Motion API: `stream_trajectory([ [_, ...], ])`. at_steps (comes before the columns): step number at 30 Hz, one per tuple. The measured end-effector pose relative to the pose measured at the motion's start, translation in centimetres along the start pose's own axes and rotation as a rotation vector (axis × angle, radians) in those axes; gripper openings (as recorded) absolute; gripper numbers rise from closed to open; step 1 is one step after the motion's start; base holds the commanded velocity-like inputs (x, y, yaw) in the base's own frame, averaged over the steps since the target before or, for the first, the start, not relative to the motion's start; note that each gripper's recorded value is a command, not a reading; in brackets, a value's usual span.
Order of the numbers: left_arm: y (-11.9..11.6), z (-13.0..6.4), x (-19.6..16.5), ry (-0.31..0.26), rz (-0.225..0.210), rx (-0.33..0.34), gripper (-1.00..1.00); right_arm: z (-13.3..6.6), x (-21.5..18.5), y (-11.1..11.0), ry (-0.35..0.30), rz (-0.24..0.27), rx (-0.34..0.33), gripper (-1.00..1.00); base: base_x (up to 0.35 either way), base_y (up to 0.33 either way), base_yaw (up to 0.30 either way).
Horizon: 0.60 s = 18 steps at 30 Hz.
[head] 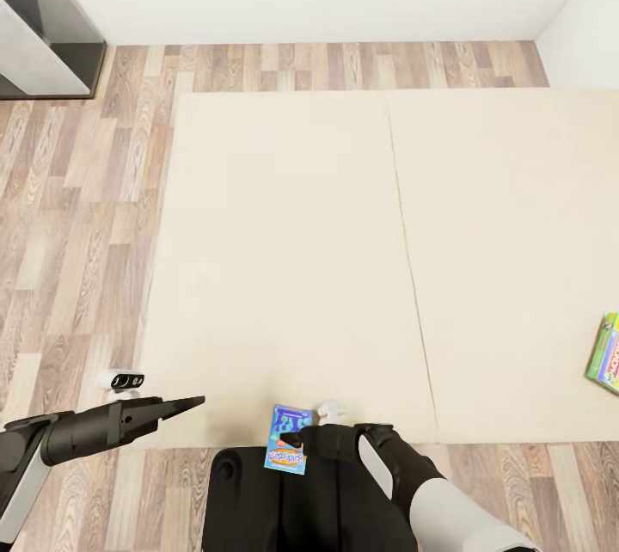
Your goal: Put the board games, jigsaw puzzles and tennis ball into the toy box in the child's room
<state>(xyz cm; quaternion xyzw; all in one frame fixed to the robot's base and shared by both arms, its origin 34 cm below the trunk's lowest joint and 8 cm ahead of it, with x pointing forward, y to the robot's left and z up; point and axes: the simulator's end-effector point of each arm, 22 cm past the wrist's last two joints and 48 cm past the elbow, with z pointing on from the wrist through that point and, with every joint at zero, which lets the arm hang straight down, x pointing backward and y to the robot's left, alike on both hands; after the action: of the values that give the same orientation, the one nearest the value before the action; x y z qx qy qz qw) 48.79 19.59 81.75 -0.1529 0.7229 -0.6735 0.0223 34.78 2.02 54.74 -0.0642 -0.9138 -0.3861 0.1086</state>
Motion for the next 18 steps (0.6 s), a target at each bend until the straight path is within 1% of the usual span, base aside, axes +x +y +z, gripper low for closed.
stream_trajectory([
  [12,0.0,0.02,0.0,0.0,0.0,0.001,1.0,0.0,0.0,0.0,0.0,0.0,0.0,1.0,0.001,0.0,0.0],
  [18,-0.01,0.02,0.01,0.0,0.0,0.001,1.0,0.0,0.0,0.0,0.0,0.0,0.0,1.0,0.062,0.0,0.0],
])
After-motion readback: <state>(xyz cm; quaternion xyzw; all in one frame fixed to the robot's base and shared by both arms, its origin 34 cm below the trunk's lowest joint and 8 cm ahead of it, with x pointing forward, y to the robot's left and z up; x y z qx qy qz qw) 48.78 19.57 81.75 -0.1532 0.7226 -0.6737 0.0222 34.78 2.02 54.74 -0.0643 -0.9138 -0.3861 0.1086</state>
